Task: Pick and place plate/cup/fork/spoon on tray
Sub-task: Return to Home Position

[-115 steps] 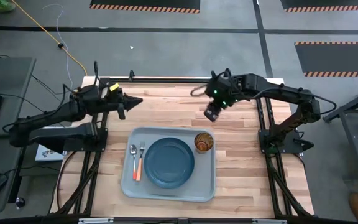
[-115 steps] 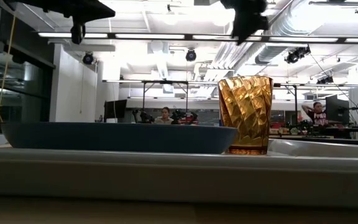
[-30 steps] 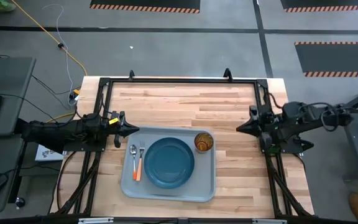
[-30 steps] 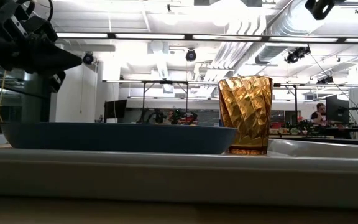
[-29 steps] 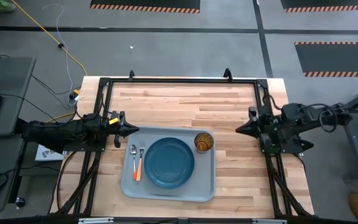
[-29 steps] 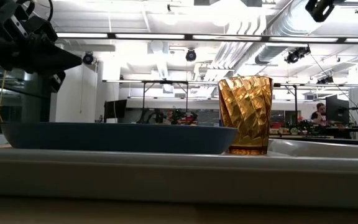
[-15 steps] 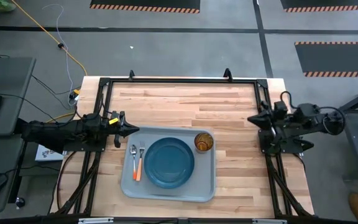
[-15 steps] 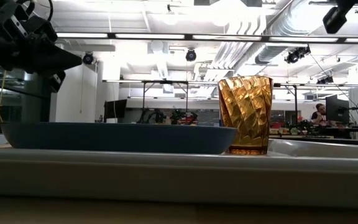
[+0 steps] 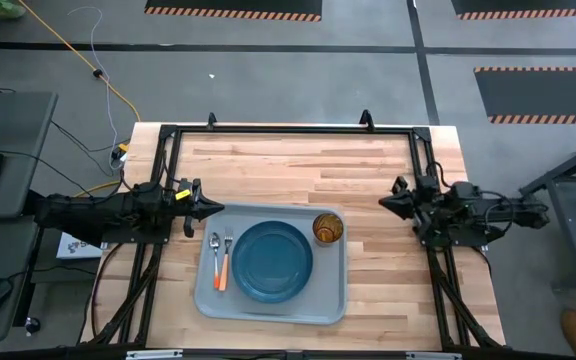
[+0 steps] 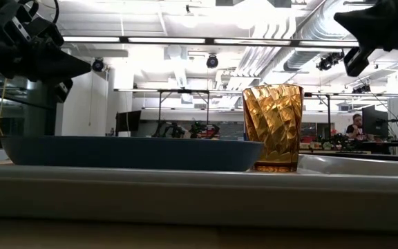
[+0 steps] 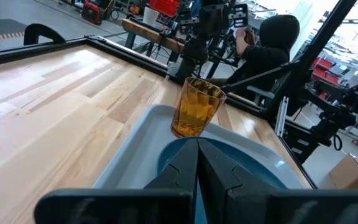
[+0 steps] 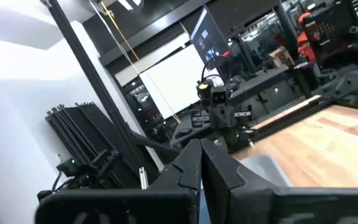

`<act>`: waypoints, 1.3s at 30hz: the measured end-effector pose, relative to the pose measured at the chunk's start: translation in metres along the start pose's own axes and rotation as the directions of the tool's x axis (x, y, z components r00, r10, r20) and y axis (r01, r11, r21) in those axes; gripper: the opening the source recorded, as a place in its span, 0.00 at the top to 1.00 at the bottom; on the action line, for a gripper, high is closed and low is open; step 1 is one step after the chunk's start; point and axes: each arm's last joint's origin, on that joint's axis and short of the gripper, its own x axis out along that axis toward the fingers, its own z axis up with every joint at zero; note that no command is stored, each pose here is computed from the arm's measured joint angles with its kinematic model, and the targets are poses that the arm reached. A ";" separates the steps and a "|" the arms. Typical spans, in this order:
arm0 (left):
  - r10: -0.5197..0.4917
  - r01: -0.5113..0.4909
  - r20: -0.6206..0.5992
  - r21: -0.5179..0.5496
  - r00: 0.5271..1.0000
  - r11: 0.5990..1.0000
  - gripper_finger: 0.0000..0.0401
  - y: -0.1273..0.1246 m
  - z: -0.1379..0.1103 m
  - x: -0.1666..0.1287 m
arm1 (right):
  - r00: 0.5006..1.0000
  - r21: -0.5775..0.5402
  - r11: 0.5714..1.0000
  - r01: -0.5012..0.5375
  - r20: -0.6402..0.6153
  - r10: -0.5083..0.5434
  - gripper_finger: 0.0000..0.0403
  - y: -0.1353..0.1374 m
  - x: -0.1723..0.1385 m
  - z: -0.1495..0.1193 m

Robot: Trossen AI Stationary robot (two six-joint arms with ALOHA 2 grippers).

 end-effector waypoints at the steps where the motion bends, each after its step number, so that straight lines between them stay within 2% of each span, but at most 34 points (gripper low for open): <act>1: 0.000 0.000 0.000 0.000 1.000 1.000 1.00 0.000 0.000 0.000 | 1.000 -0.005 1.000 -0.002 -0.001 0.002 1.00 -0.002 0.000 -0.001; 4: 0.000 0.000 0.000 0.000 1.000 1.000 1.00 0.000 0.000 0.000 | 1.000 -0.025 1.000 -0.009 -0.023 0.008 1.00 -0.006 0.000 -0.001; 11: 0.000 0.000 0.000 0.000 1.000 1.000 1.00 0.000 0.000 0.000 | 0.992 -0.155 0.983 -0.103 -0.083 0.091 1.00 -0.007 -0.001 -0.001; 21: 0.000 0.000 0.000 0.000 1.000 1.000 1.00 0.000 0.000 0.000 | 0.993 -0.165 0.982 -0.097 -0.088 0.084 1.00 -0.009 -0.001 -0.006; 25: 0.000 0.000 0.000 0.000 1.000 1.000 1.00 0.000 0.000 0.000 | 0.989 -0.180 0.983 -0.039 -0.150 0.012 1.00 -0.017 -0.001 -0.018; 30: 0.000 0.000 0.000 0.000 1.000 1.000 1.00 0.000 0.000 0.000 | 0.982 -0.213 0.977 -0.024 -0.190 -0.017 1.00 -0.019 -0.002 -0.022; 35: 0.000 0.000 0.001 0.000 1.000 1.000 1.00 0.000 0.000 0.000 | 0.972 -0.103 0.989 0.104 -0.202 -0.123 1.00 -0.025 -0.002 -0.026; 39: 0.000 0.000 0.000 0.000 1.000 1.000 1.00 0.000 0.000 0.000 | 0.971 -0.064 0.991 0.116 -0.204 -0.127 1.00 -0.025 -0.002 -0.026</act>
